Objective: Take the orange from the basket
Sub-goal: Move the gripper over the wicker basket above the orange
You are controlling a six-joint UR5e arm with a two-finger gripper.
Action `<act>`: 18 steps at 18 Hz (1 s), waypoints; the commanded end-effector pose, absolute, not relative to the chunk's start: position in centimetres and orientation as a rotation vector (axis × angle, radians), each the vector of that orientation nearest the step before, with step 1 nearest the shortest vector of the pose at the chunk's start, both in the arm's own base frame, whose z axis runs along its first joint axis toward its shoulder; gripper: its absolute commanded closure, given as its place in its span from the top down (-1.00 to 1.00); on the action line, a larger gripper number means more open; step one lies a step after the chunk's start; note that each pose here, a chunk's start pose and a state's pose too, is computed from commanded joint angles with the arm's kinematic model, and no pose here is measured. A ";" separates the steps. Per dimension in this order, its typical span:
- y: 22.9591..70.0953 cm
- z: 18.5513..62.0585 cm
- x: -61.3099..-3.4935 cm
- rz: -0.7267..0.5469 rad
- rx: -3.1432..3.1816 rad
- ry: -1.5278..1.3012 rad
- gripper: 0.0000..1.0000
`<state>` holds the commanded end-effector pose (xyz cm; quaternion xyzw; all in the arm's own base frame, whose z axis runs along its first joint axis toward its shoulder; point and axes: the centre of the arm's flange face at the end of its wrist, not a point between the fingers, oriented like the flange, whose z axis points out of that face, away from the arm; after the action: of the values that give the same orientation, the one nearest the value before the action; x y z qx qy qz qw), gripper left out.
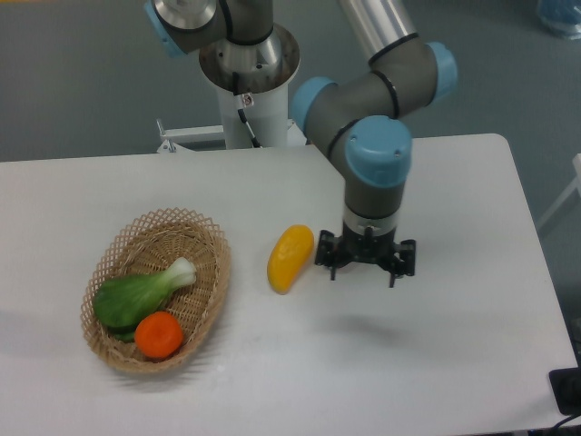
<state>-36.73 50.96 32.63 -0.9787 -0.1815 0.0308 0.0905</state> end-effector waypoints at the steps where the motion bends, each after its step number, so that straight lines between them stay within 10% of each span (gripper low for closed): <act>1: 52.5 32.8 -34.5 0.085 -2.897 -0.581 1.00; 18: 62.6 28.1 -15.8 -0.059 -2.937 -0.697 1.00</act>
<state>-15.77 62.62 28.13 -0.9710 -0.2303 -0.0195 0.0613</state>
